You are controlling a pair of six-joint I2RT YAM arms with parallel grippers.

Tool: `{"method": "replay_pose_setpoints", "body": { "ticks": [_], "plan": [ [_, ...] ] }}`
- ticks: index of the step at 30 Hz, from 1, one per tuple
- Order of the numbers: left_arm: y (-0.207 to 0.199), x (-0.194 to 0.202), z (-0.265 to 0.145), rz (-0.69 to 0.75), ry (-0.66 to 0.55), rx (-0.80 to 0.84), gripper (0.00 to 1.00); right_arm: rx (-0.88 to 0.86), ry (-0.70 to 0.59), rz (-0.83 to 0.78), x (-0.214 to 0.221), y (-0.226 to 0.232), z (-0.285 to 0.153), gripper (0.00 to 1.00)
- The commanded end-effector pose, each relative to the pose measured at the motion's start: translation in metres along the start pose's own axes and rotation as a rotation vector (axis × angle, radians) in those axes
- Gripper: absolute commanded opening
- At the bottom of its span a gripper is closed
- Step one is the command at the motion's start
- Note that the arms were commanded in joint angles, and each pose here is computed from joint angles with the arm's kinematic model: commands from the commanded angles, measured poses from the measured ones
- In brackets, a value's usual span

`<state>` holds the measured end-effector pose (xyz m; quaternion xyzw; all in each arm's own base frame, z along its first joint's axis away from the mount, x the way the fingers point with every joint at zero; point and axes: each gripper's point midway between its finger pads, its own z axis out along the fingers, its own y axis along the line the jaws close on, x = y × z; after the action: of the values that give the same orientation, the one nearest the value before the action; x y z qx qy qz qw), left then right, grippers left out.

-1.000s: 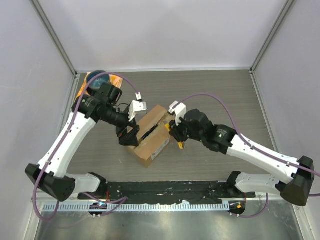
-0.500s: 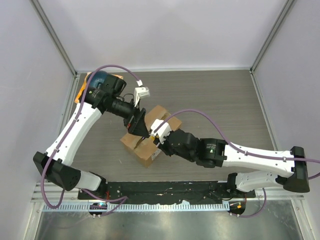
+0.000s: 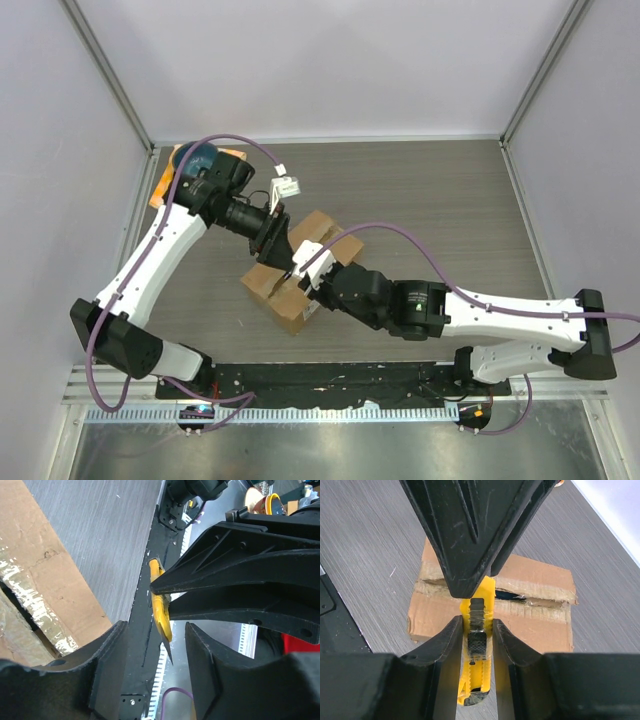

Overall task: Unpack the express box
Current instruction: Move the express box to the center of the board.

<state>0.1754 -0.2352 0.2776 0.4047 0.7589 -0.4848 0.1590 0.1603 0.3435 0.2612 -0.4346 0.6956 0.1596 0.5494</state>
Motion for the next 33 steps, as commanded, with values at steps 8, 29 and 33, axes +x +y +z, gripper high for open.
{"method": "replay_pose_setpoints", "body": {
  "ticks": [8,29,33],
  "plan": [
    [-0.01,0.003,0.002,-0.029,0.01,0.09,0.15,0.014,-0.112,0.016,-0.044,0.001,0.003,0.01],
    [-0.027,-0.012,-0.024,0.118,0.024,0.164,0.0,-0.196,-0.271,0.409,-0.025,-0.045,-0.056,0.88],
    [-0.031,-0.01,-0.024,0.111,0.021,0.169,0.0,-0.266,-0.279,0.447,-0.024,-0.05,-0.05,0.88]
  ]
}}
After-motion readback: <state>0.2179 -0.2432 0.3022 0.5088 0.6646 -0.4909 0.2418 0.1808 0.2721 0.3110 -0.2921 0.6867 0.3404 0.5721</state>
